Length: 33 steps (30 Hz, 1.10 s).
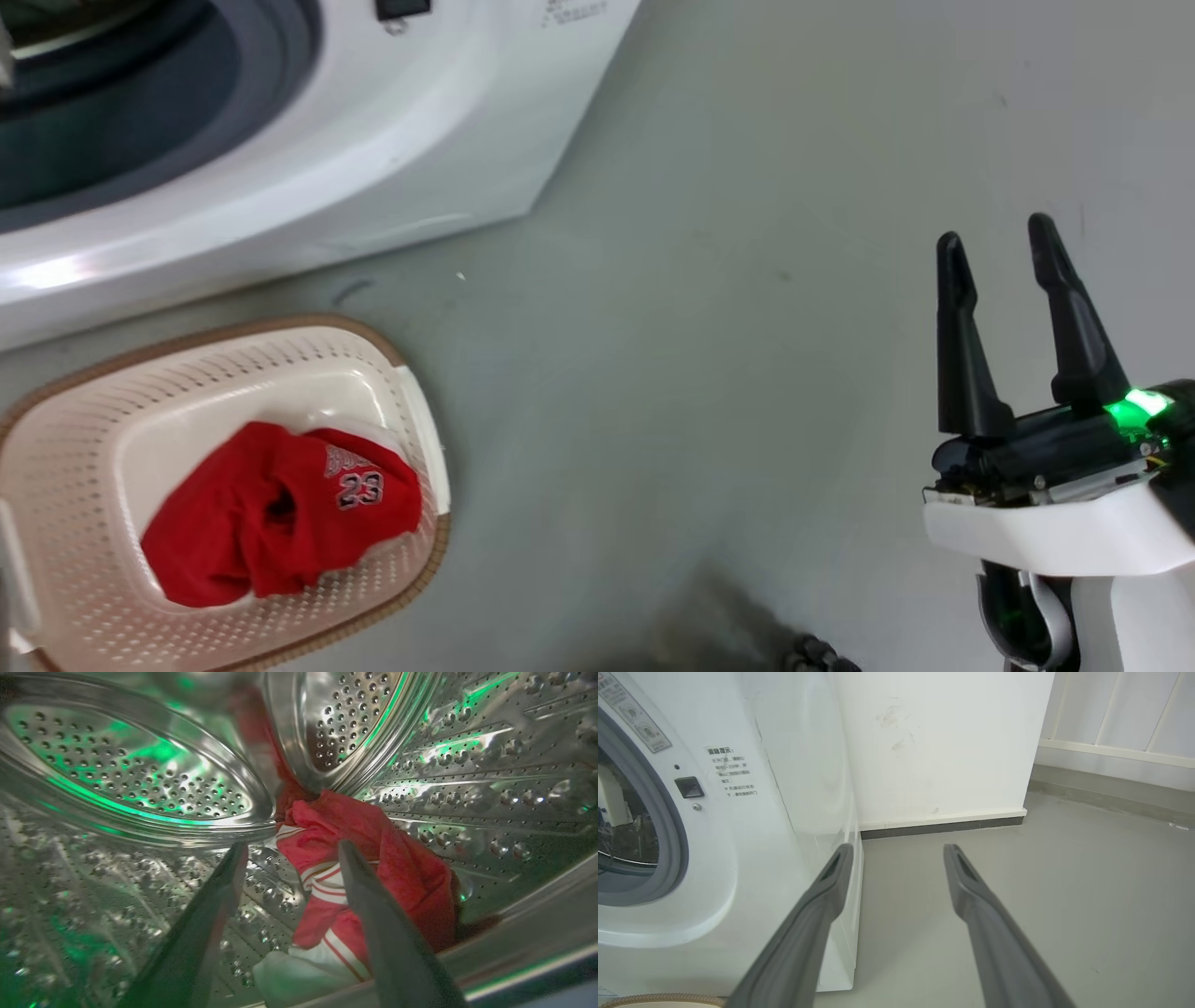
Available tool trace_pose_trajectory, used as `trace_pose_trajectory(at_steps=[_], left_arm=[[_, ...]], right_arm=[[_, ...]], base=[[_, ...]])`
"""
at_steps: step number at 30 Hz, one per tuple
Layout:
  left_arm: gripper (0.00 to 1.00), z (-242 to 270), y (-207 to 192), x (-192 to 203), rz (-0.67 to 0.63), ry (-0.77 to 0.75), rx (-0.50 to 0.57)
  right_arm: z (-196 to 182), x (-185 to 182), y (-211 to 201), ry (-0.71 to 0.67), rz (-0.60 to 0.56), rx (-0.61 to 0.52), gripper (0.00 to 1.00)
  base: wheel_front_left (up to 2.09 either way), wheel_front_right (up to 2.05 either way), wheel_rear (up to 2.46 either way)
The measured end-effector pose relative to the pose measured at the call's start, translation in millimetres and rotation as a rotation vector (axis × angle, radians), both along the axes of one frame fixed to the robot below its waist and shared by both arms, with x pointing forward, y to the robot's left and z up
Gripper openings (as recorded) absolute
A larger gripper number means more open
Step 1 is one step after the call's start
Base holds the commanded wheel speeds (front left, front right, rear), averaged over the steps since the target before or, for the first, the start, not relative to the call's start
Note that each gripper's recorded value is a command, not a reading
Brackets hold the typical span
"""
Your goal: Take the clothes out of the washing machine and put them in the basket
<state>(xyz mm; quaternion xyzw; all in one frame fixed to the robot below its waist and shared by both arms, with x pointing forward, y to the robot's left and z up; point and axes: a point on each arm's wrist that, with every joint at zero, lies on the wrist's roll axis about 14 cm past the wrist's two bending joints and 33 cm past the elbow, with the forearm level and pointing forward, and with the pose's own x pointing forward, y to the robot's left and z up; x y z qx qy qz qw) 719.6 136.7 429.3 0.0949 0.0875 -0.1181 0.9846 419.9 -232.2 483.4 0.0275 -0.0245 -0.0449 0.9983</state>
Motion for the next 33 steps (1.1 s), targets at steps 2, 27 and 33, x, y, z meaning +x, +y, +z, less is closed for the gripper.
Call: trace_pose_trajectory(at_steps=[2, 27, 33], left_arm=[[1.0, -6.6, -3.1, 7.2, -0.001, 0.022, -0.001], [1.0, -140.6, -39.8, 60.9, -0.022, 0.681, 0.071], [1.0, -154.4, -38.2, 51.7, -0.009, 0.717, 0.097]], right_arm=[[-4.2, 1.3, -2.5, 0.011, -0.008, 0.002, 1.0], [-75.4, 16.0, -26.9, 0.185, -0.077, 0.002, 1.0], [-79.0, 17.9, -26.8, 0.188, -0.076, 0.004, 1.0]], base=[[0.0, 0.0, 0.0], [0.0, 0.0, 0.0], [0.0, 0.0, 0.0]])
